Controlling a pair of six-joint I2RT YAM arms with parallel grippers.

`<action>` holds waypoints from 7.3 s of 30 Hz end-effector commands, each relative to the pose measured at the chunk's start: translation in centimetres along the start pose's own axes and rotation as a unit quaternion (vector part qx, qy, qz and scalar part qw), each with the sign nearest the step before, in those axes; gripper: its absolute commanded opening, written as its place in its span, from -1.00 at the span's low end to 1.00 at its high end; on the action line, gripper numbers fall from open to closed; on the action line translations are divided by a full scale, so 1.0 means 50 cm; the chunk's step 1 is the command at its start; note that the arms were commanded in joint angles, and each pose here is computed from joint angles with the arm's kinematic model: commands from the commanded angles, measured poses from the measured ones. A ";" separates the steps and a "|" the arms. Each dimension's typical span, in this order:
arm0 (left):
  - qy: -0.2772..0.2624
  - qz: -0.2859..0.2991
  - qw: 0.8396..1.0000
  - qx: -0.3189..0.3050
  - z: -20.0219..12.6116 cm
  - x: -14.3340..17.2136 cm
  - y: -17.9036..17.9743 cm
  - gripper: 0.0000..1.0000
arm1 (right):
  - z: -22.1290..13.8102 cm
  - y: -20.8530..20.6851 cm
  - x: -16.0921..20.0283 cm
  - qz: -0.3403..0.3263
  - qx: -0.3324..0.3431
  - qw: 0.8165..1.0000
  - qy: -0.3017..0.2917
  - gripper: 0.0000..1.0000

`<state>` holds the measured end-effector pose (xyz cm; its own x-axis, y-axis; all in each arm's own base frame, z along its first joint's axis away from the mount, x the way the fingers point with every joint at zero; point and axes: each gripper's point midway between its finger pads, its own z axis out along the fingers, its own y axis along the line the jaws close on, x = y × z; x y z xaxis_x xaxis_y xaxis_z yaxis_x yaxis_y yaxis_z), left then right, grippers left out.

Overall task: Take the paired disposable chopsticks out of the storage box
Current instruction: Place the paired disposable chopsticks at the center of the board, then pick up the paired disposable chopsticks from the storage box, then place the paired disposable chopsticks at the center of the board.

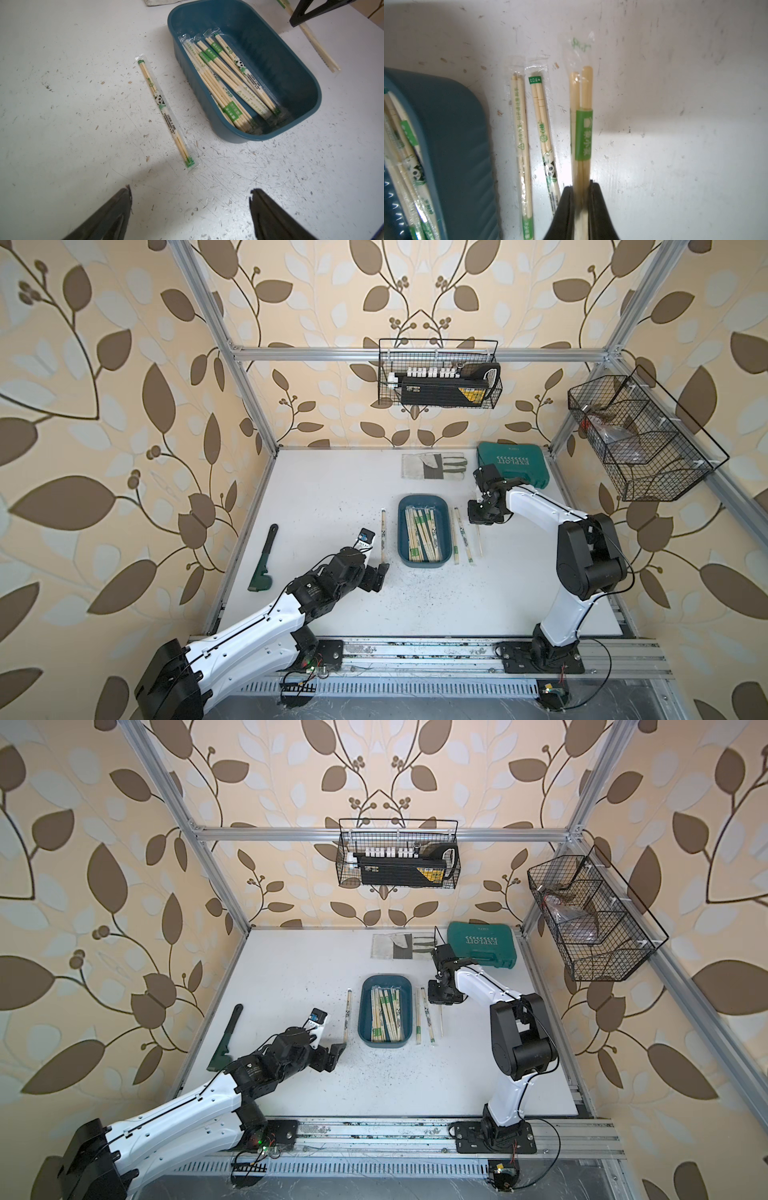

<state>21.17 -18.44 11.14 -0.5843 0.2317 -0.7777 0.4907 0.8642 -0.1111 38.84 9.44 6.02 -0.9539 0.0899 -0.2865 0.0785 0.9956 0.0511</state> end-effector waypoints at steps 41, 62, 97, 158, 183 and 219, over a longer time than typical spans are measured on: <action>-0.012 0.005 1.000 0.011 0.002 -0.016 -0.010 0.86 | 0.067 -0.019 0.026 0.004 0.020 0.999 0.032 -0.47; -0.068 0.011 0.997 0.044 -0.049 -0.036 -0.020 0.98 | -0.190 0.255 0.035 -0.119 -0.058 0.989 -0.063 -0.28; -0.039 0.018 0.998 0.038 -0.023 -0.029 -0.024 0.98 | 0.082 0.396 0.064 -0.129 -0.075 0.987 0.055 -0.38; -0.038 0.015 0.999 0.033 -0.020 -0.029 -0.021 0.98 | -0.112 0.351 -0.025 -0.082 -0.159 0.984 -0.012 -0.87; -0.041 0.014 0.998 0.034 -0.020 -0.027 -0.020 0.98 | -0.100 -0.065 -0.020 0.008 0.020 0.999 -0.025 -0.86; -0.037 0.015 0.999 0.033 -0.015 -0.024 -0.021 0.98 | 0.074 -0.086 0.039 -0.007 0.066 0.995 0.070 -0.84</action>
<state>20.47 -18.89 11.66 -0.5448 0.2382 -0.8040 0.5457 0.8287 -0.1242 38.88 5.63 3.16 -0.9742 0.0977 -0.2037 0.1100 0.9927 -0.0503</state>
